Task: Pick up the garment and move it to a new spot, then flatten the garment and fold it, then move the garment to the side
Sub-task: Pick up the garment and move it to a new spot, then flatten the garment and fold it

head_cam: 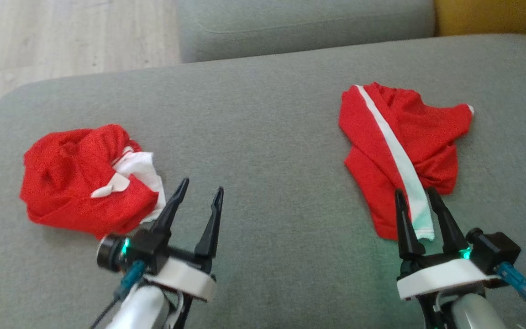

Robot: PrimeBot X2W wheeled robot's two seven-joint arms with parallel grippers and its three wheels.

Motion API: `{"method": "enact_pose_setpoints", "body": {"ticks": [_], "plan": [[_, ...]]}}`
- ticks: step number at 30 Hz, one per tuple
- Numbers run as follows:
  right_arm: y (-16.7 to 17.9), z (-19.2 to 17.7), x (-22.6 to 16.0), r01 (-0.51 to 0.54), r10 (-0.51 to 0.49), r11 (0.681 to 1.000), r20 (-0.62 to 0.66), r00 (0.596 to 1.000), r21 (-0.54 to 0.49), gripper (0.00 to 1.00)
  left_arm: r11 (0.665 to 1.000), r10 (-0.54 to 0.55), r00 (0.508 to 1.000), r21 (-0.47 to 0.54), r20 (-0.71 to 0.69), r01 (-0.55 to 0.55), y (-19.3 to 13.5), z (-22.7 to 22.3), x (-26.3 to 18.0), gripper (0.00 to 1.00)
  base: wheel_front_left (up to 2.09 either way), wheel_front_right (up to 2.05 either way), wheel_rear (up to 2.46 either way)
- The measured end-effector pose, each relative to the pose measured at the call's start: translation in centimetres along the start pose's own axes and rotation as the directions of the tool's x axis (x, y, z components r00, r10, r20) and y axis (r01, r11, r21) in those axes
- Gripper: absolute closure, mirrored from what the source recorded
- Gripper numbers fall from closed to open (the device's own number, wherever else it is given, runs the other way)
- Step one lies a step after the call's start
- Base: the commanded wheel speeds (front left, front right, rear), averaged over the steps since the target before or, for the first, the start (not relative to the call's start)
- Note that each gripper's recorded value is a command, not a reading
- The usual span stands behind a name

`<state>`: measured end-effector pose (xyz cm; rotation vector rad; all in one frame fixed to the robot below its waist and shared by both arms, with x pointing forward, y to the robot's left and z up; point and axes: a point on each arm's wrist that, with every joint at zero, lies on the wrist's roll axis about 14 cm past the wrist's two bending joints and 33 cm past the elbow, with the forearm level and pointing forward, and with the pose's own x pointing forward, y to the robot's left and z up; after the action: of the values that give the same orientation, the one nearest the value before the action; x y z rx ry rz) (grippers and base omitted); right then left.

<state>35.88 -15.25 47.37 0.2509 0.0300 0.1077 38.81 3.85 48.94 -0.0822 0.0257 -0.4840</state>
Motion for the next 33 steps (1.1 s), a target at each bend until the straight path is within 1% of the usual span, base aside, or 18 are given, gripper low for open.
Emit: {"method": "enact_pose_setpoints", "body": {"ticks": [5, 9, 16, 19, 21, 25, 28, 31, 33], "plan": [[0.7, 0.1, 0.0, -0.023, 0.023, 1.0, 0.003, 1.0, 0.0, 0.0, 0.998, 0.056, 0.998, -0.042, -0.004, -0.056, 0.2, -0.6, -2.2, 0.0, 0.0, 0.0, 0.0], [0.4, -0.2, -0.1, -0.011, 0.011, 1.0, -0.005, 1.0, -0.003, 0.0, 0.996, 0.071, 0.997, -0.051, 0.007, -0.07, 0.3, -0.4, -2.4, 0.0, 0.0, 0.0, 0.0], [0.6, -0.3, 1.2, -0.029, 0.029, 0.999, -0.012, 1.0, -0.041, 0.0, 0.997, 0.044, 0.999, -0.061, 0.011, -0.043, -0.5, -0.5, -1.8, 0.0, 0.0, 0.0, 0.0], [0.8, 1.0, 3.4, -0.042, 0.043, 0.998, 0.022, 0.999, -0.056, 0.0, 0.997, 0.047, 0.999, -0.06, 0.003, -0.047, -0.2, -0.8, -1.5, 0.0, 0.0, 0.0, 0.0], [1.0, 1.0, 5.3, -0.053, 0.054, 0.997, 0.016, 0.998, -0.053, 0.0, 0.996, 0.052, 0.999, -0.068, -0.005, -0.052, 0.2, -1.1, -1.2, 0.0, 0.0, 0.0, 0.0], [-0.5, 1.3, 9.6, -0.015, 0.014, 0.996, -0.015, 1.0, -0.091, 0.0, 0.994, 0.073, 0.997, -0.083, -0.03, -0.075, 1.1, -2.1, -0.8, 0.0, 0.0, 0.0, 0.0], [-1.7, 0.7, 12.4, 0.017, -0.026, 0.992, -0.076, 0.997, -0.122, 0.0, 0.991, 0.094, 0.994, -0.095, -0.057, -0.099, 1.9, -3.0, -1.0, 0.0, 0.0, 0.0, 0.0], [-2.5, -1.0, 14.3, 0.051, -0.066, 0.994, -0.158, 0.985, -0.097, 0.0, 0.987, 0.12, 0.99, -0.102, -0.07, -0.127, 2.8, -3.5, -1.1, 0.0, 0.0, 0.0, 0.0], [-3.1, -2.0, 15.2, 0.069, -0.089, 0.992, -0.197, 0.976, -0.103, 0.0, 0.984, 0.135, 0.989, -0.106, -0.068, -0.141, 3.4, -3.4, -0.9, 0.0, 0.0, 0.0, 0.0]]}}
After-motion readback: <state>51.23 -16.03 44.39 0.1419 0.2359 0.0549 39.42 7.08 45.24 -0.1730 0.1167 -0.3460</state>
